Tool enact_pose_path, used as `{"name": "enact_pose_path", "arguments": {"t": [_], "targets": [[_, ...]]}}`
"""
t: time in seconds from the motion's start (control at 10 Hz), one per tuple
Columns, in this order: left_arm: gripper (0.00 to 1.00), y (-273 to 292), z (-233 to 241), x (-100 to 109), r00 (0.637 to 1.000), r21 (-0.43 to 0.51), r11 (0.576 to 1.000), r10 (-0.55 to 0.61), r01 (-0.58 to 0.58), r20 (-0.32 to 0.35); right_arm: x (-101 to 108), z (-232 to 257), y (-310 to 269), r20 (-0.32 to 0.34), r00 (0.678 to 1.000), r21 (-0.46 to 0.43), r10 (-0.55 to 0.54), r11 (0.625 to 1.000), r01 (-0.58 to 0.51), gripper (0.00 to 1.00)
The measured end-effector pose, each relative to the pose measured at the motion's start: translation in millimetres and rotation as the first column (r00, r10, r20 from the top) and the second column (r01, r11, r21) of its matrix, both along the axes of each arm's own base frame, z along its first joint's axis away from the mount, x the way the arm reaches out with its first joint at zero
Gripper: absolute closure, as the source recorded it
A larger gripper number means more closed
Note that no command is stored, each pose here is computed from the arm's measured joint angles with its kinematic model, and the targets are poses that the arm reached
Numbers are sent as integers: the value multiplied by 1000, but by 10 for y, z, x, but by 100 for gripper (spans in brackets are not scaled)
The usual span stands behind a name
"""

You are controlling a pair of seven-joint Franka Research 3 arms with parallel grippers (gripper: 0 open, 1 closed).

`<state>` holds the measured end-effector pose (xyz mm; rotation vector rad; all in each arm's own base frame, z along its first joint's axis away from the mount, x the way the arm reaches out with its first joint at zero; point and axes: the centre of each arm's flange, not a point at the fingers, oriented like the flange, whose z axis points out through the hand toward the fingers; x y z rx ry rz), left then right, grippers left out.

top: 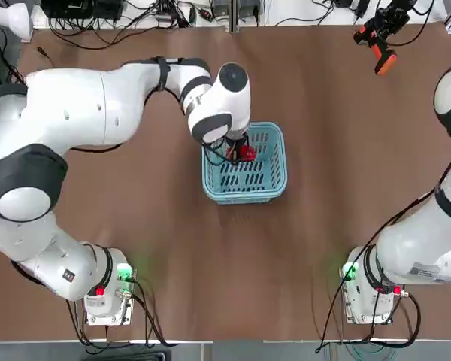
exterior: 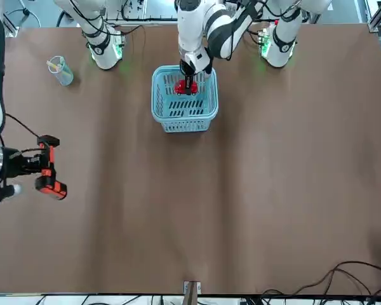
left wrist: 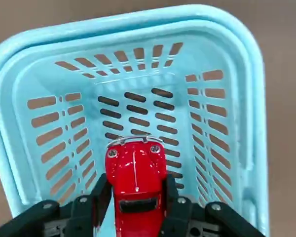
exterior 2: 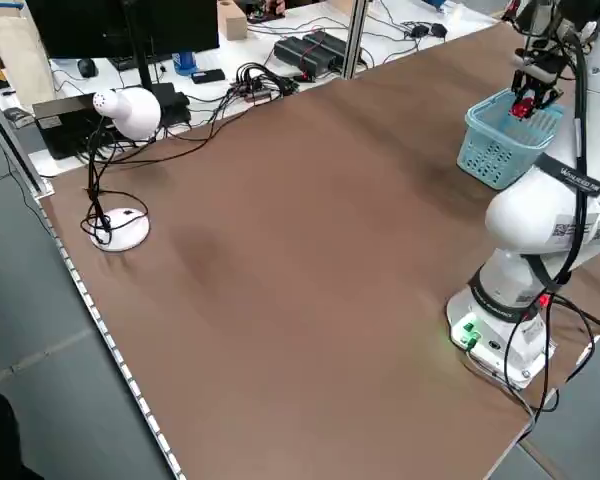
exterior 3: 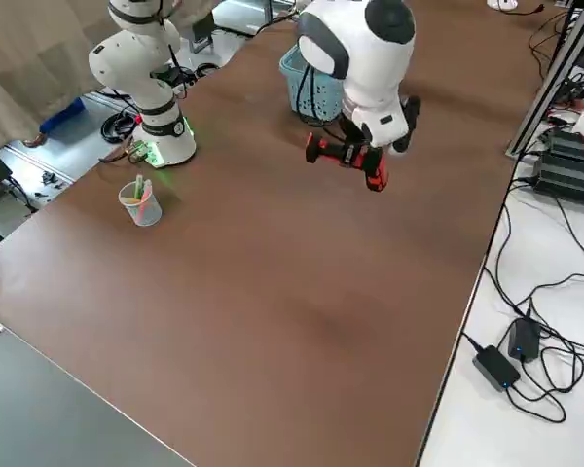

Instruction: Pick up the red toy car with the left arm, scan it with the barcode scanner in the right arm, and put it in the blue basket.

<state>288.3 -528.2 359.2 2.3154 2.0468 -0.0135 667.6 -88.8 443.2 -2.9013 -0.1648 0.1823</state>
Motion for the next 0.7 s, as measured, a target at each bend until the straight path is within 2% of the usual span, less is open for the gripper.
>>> {"name": "enact_pose_path", "arguments": {"t": [0.2,0.4,0.7], "targets": [[52,5,-250,24,999,1,1000,4,-4,-33,112,-244,106,26,998,-69,-54,996,56,63],[52,-29,-489,57,998,-18,1000,6,-7,-63,213,-532,283,44,997,-95,-57,994,61,63],[52,-91,-643,112,998,-22,999,-42,41,-39,271,-692,471,45,996,-104,-72,992,77,63]]}}
